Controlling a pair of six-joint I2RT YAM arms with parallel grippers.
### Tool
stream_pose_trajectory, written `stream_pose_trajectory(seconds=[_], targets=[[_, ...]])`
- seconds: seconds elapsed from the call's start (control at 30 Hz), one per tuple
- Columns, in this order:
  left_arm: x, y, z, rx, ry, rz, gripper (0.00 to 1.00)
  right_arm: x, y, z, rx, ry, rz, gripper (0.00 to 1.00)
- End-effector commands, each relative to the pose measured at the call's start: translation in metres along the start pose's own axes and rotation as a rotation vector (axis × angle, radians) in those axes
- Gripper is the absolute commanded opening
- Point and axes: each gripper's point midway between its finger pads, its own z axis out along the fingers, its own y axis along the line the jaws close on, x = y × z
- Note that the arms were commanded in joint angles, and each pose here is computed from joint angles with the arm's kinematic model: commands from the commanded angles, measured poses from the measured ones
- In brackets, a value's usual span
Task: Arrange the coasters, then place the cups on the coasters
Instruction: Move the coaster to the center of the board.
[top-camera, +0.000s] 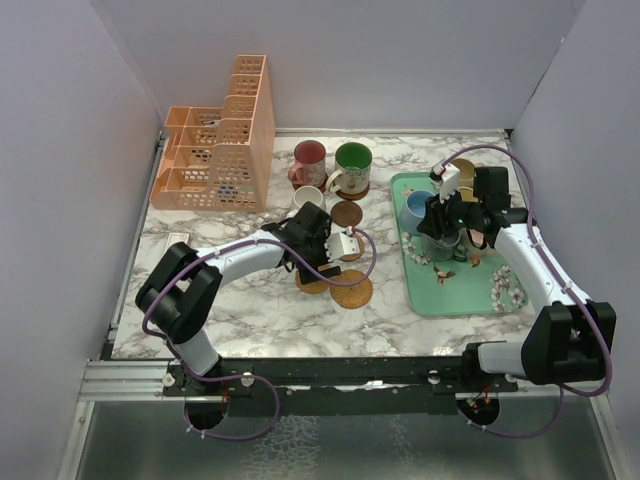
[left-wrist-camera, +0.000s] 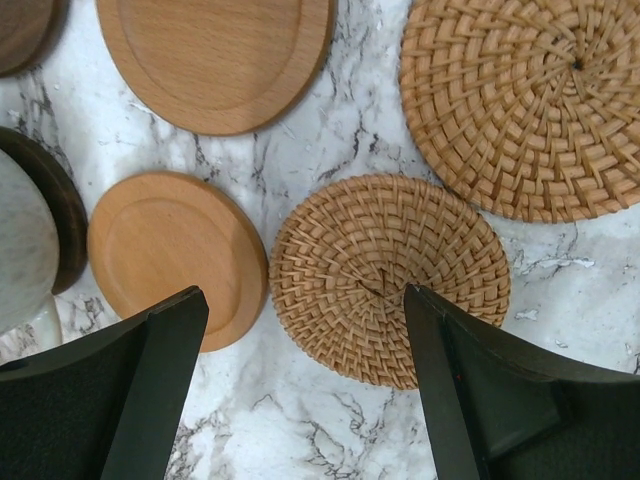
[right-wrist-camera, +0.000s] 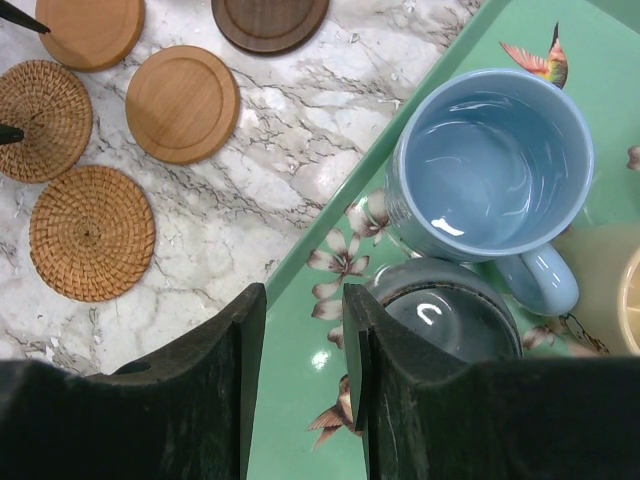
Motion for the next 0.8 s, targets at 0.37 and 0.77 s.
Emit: stream_pose_trajectory(seconds=[0.37,0.77], targets=[[0.052,-0.032,-0.002,0.062,0.146,0.003,0.83,-0.006,0.001,-0.003,-0.005,-0.036,-0.020,0.37],[0.058,-0.050,-0.013,0.126,0.154,-0.021,0.83,-0.004,0.002,0.000,-0.021,-0.026,-0.017,0.37]])
